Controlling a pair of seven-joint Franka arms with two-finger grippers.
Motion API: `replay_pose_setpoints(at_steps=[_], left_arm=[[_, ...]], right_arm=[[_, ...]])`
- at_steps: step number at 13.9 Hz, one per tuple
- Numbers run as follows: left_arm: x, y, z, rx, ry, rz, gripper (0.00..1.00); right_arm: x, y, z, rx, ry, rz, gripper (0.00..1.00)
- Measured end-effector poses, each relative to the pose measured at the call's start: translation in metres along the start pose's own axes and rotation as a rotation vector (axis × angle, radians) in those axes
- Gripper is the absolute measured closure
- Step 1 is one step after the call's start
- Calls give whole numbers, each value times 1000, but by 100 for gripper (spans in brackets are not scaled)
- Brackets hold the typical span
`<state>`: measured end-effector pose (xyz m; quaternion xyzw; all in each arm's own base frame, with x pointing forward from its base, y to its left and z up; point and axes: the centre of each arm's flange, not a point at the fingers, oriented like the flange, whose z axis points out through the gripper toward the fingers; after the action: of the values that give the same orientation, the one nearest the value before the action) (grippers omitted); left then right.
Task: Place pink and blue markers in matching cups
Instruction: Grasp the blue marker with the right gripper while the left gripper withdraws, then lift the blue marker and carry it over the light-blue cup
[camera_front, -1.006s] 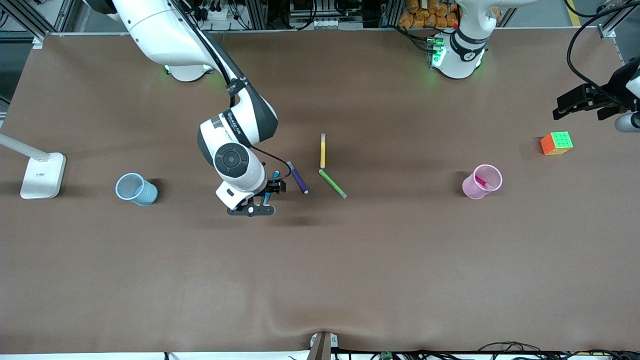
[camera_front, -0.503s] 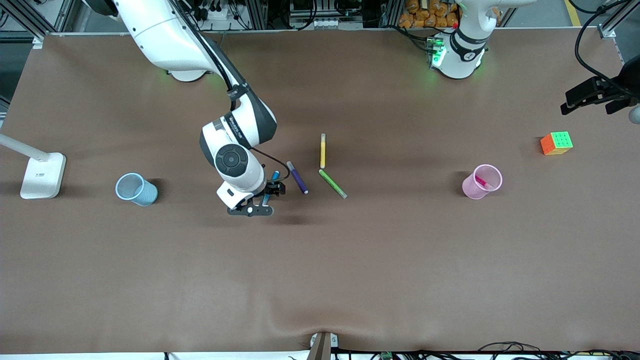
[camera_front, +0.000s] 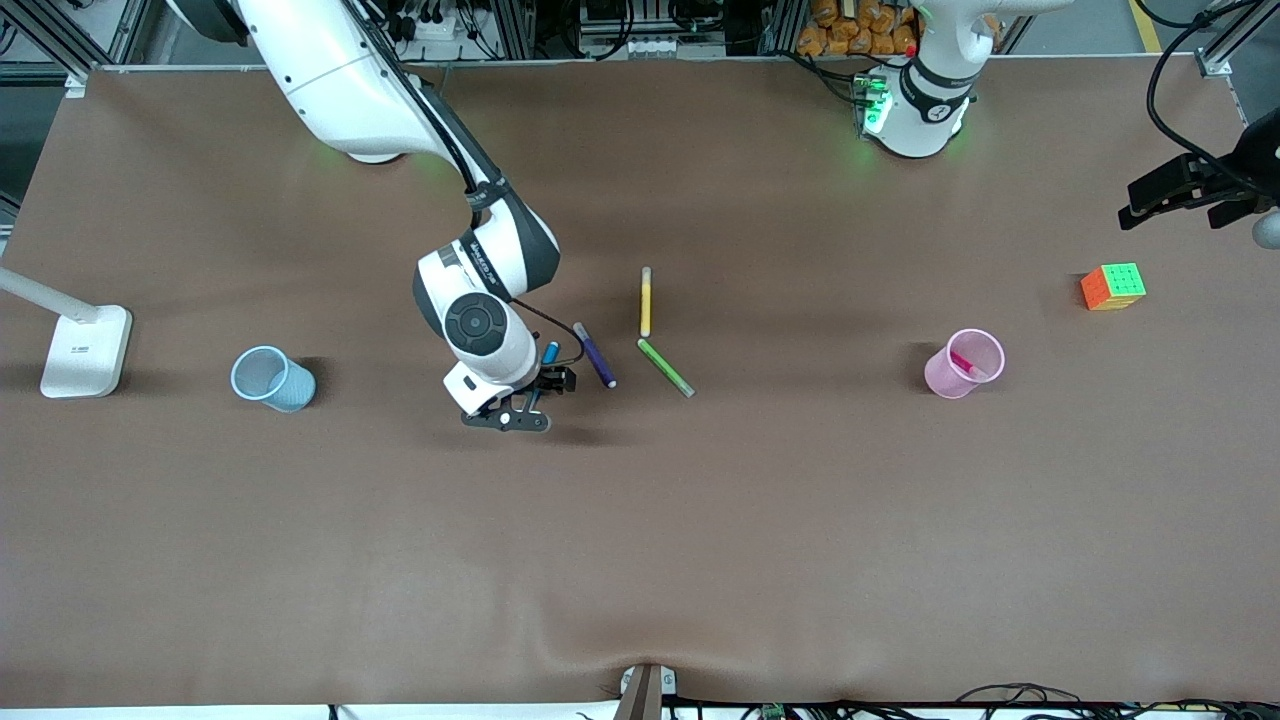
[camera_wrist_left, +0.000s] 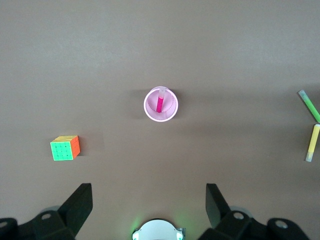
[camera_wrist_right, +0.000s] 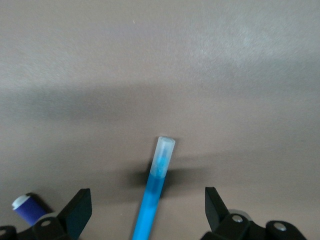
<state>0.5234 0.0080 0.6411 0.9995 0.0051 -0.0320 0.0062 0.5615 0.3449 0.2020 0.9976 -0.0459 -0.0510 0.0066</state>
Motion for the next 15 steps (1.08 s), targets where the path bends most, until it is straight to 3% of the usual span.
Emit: replay_pose_setpoints(at_steps=[8,10,11,12,15], left_arm=[[1,1,3,18,-6,5,0],[1,9,3,39,-6,23,0],[1,14,3,42,-6,32,0],[1,16,3,44,-6,36,0],[1,16,3,46,-6,36,0]], right_arm=[[0,1,18,-6,-6,5,3],[0,2,22,-5,-3,6,19],[0,2,25,-5,-4,6,19],[0,2,27,-5,-4,7,27],[2,-1,23,5,8,6,63]])
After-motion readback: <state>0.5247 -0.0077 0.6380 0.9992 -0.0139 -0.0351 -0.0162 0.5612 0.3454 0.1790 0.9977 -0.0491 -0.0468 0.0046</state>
